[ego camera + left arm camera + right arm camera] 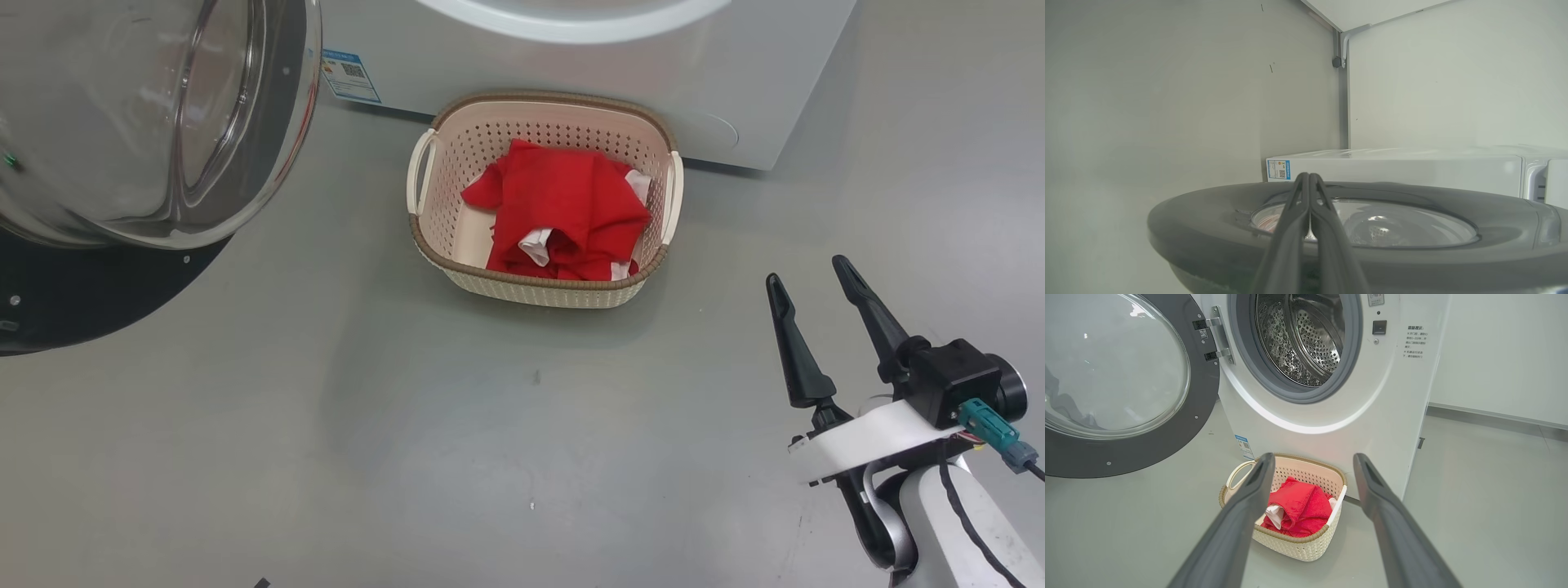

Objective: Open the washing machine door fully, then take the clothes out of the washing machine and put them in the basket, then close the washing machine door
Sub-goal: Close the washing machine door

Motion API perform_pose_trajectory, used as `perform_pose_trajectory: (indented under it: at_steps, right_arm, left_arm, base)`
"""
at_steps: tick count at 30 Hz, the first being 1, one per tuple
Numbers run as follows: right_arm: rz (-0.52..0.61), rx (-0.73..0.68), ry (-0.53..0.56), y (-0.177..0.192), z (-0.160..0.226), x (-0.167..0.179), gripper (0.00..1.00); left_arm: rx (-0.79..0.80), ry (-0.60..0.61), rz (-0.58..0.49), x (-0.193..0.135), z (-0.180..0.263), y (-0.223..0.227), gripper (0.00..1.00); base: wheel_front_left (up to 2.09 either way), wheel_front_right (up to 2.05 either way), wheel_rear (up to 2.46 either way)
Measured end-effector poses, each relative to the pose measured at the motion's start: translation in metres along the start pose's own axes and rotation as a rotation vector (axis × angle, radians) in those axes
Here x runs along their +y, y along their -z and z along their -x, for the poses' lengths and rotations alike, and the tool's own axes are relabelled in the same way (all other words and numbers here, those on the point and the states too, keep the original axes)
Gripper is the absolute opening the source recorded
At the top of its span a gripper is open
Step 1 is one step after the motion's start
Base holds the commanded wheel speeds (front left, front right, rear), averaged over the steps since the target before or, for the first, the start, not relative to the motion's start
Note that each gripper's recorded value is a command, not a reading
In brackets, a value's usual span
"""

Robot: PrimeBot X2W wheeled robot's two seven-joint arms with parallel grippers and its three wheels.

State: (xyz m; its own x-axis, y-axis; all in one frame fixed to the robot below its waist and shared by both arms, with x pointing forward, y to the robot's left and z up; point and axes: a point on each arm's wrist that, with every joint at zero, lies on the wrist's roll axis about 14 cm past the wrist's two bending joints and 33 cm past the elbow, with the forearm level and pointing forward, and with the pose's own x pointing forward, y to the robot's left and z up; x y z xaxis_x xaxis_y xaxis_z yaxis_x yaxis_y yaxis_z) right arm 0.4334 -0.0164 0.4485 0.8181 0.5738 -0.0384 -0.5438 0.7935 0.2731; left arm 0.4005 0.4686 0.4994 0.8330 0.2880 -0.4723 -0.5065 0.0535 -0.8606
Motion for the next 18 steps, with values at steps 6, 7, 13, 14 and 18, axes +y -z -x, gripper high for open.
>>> perform_pose_trajectory:
  at_steps: [6,7,13,14,18]
  right_arm:
    - [0.0,-0.013,-0.01,-0.006,-0.001,0.006,1.0]
    - [0.0,-0.015,-0.011,-0.007,-0.001,0.007,1.0]
    - [0.005,-0.033,-0.026,-0.012,-0.002,0.013,1.0]
    - [0.005,-0.033,-0.026,-0.012,-0.002,0.013,1.0]
    - [0.002,-0.033,-0.037,-0.012,-0.003,0.019,1.0]
  left_arm:
    - [0.063,0.006,-0.021,-0.002,0.006,0.01,0.0]
    - [0.077,0.011,-0.028,-0.003,0.007,0.013,0.0]
    - [0.162,0.043,-0.048,-0.004,0.012,0.033,0.0]
    - [0.162,0.043,-0.048,-0.004,0.012,0.033,0.0]
    - [0.23,0.059,-0.054,-0.001,0.016,0.05,0.0]
  base:
    - [0.0,0.0,0.0]
    - [0.0,0.0,0.0]
    - [0.0,0.0,0.0]
    - [0.0,0.0,0.0]
    - [0.0,0.0,0.0]
